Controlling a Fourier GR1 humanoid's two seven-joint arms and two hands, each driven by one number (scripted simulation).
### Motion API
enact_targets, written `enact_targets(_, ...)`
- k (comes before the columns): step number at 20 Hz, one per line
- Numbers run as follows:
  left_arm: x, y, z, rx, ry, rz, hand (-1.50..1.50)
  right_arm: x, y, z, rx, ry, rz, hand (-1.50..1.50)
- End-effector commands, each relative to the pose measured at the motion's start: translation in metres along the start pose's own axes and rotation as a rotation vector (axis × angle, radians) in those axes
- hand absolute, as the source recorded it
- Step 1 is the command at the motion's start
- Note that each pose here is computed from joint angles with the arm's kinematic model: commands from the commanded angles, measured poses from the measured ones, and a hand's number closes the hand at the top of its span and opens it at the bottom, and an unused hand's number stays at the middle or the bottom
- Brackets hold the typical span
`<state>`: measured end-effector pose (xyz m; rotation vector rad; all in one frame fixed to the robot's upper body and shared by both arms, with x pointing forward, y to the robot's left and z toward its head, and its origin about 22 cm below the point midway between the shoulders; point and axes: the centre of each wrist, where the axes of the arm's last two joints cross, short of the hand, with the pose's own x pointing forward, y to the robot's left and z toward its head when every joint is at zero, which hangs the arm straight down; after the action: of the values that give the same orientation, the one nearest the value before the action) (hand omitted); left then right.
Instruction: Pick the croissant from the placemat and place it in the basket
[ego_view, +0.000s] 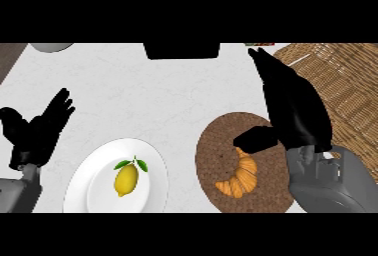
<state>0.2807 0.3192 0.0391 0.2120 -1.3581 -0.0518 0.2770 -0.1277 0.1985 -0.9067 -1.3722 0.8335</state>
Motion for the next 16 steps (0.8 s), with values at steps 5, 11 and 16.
enact_targets(5,-0.002,0.006,-0.002,0.018,-0.007,0.002,0.0,-0.001,-0.049,0.015,0.273,0.089,0.091,-1.5)
enact_targets(11,-0.005,0.007,0.003,-0.011,0.004,0.009,0.0,-0.024,-0.07,0.038,0.337,0.085,-0.017,-1.5)
enact_targets(16,-0.005,0.025,0.0,0.018,-0.009,0.002,0.0,-0.049,-0.09,0.088,0.237,0.038,-0.121,-1.5)
